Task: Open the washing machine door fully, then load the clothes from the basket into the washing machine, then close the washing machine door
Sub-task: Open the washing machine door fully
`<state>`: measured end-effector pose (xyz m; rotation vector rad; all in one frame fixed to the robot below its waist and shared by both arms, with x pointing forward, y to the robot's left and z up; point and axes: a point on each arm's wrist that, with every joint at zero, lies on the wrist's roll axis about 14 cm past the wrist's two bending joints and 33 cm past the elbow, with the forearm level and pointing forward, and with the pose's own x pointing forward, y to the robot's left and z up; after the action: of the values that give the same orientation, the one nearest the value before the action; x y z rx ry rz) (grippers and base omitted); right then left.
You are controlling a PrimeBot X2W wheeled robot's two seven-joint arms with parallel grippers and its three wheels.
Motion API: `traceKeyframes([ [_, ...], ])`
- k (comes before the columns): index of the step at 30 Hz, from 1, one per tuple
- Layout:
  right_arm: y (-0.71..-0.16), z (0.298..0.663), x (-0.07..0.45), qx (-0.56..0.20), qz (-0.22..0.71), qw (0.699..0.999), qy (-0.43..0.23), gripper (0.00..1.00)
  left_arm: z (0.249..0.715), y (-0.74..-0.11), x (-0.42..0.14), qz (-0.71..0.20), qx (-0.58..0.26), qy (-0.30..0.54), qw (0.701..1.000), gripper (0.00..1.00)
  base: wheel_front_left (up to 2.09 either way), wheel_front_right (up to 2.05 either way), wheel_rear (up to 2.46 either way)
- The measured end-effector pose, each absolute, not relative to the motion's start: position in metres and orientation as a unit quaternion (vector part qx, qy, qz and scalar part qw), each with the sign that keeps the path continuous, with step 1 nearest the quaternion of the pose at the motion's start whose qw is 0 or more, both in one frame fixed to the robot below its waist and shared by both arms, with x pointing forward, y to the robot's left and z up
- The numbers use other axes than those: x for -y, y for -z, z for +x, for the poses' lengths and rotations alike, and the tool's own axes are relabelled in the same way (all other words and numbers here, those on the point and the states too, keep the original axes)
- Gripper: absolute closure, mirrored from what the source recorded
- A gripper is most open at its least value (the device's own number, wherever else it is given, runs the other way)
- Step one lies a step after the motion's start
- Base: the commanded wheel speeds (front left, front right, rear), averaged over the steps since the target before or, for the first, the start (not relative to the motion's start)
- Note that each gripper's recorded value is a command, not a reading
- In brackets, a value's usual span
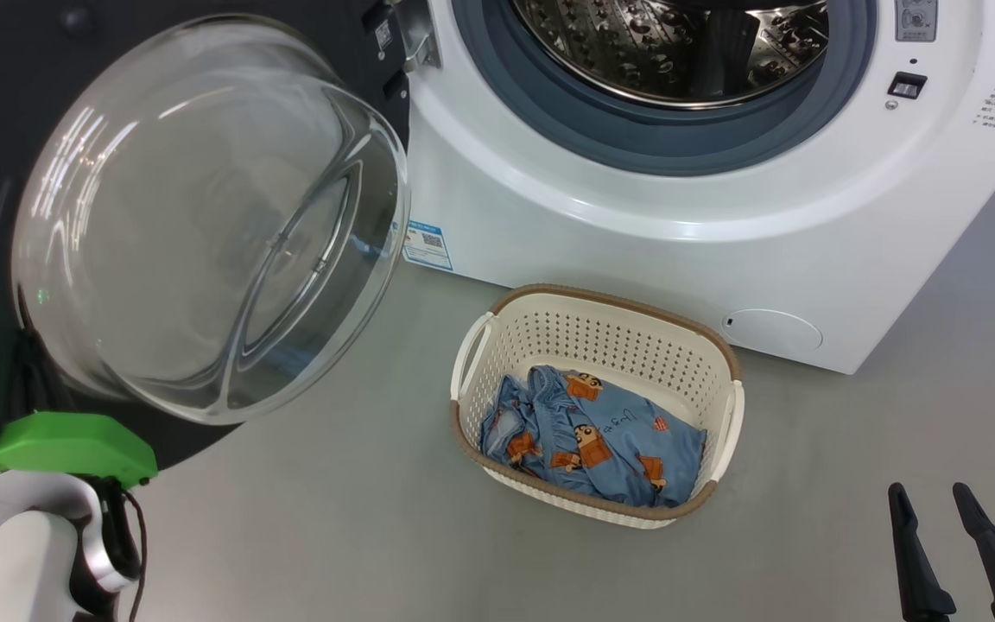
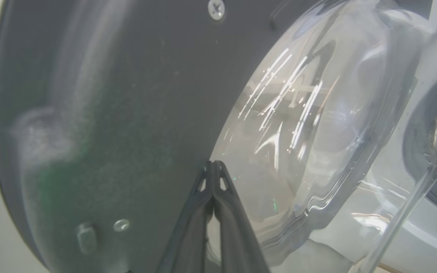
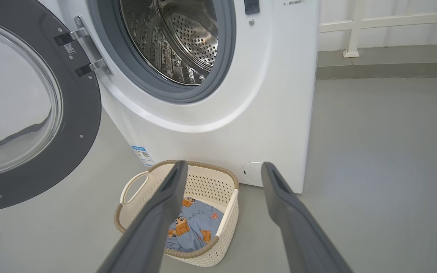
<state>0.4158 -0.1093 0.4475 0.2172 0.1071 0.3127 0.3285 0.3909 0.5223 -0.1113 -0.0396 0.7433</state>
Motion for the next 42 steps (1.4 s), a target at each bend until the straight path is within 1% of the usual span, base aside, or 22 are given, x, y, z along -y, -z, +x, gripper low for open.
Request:
traceKeyframes([
  [12,-0.451,0.415,0.108,-0.049,0.107,0.981,-0.157,0.00,0.327,-0.529,-0.391,-0.058,0.032,-0.362,0.930,1.00,0.00,0.00,0.00],
  [17,-0.457,0.414,0.107,-0.042,0.107,0.981,-0.158,0.00,0.329,-0.555,-0.383,-0.065,0.074,-0.344,0.934,1.00,0.00,0.00,0.00],
  [24,-0.468,0.411,0.102,-0.029,0.110,0.980,-0.162,0.00,0.320,-0.590,-0.355,-0.071,0.125,-0.306,0.941,1.00,0.00,0.00,0.00],
  [28,-0.475,0.410,0.101,-0.019,0.111,0.980,-0.163,0.00,0.317,-0.617,-0.333,-0.072,0.163,-0.268,0.947,1.00,0.00,0.00,0.00],
  [29,-0.476,0.409,0.101,-0.018,0.111,0.980,-0.163,0.00,0.317,-0.623,-0.326,-0.073,0.170,-0.255,0.949,0.98,0.00,0.00,0.00],
  [30,-0.477,0.409,0.102,-0.016,0.111,0.980,-0.162,0.00,0.318,-0.629,-0.319,-0.074,0.179,-0.244,0.950,0.71,0.00,0.00,0.00],
  [31,-0.478,0.408,0.102,-0.015,0.111,0.981,-0.162,0.00,0.318,-0.634,-0.312,-0.077,0.184,-0.231,0.952,0.51,0.00,0.00,0.00],
  [32,-0.478,0.408,0.102,-0.015,0.111,0.981,-0.162,0.00,0.318,-0.634,-0.312,-0.077,0.184,-0.231,0.952,0.39,0.00,0.00,0.00],
  [33,-0.481,0.406,0.105,-0.011,0.111,0.981,-0.158,0.00,0.320,-0.639,-0.296,-0.084,0.188,-0.205,0.957,0.21,0.00,0.00,0.00],
  [34,-0.481,0.406,0.105,-0.011,0.111,0.981,-0.158,0.00,0.320,-0.639,-0.296,-0.084,0.188,-0.205,0.957,0.04,0.00,0.00,0.00],
  [35,-0.482,0.406,0.107,-0.008,0.110,0.982,-0.156,0.00,0.321,-0.640,-0.290,-0.087,0.190,-0.196,0.958,0.00,0.00,0.00,0.00],
  [40,-0.488,0.401,0.122,0.002,0.107,0.985,-0.138,0.00,0.330,-0.640,-0.257,-0.109,0.187,-0.134,0.967,0.00,0.00,0.00,0.00],
  [42,-0.491,0.399,0.129,0.008,0.101,0.986,-0.131,0.00,0.334,-0.633,-0.247,-0.111,0.172,-0.115,0.972,0.00,0.00,0.00,0.00],
])
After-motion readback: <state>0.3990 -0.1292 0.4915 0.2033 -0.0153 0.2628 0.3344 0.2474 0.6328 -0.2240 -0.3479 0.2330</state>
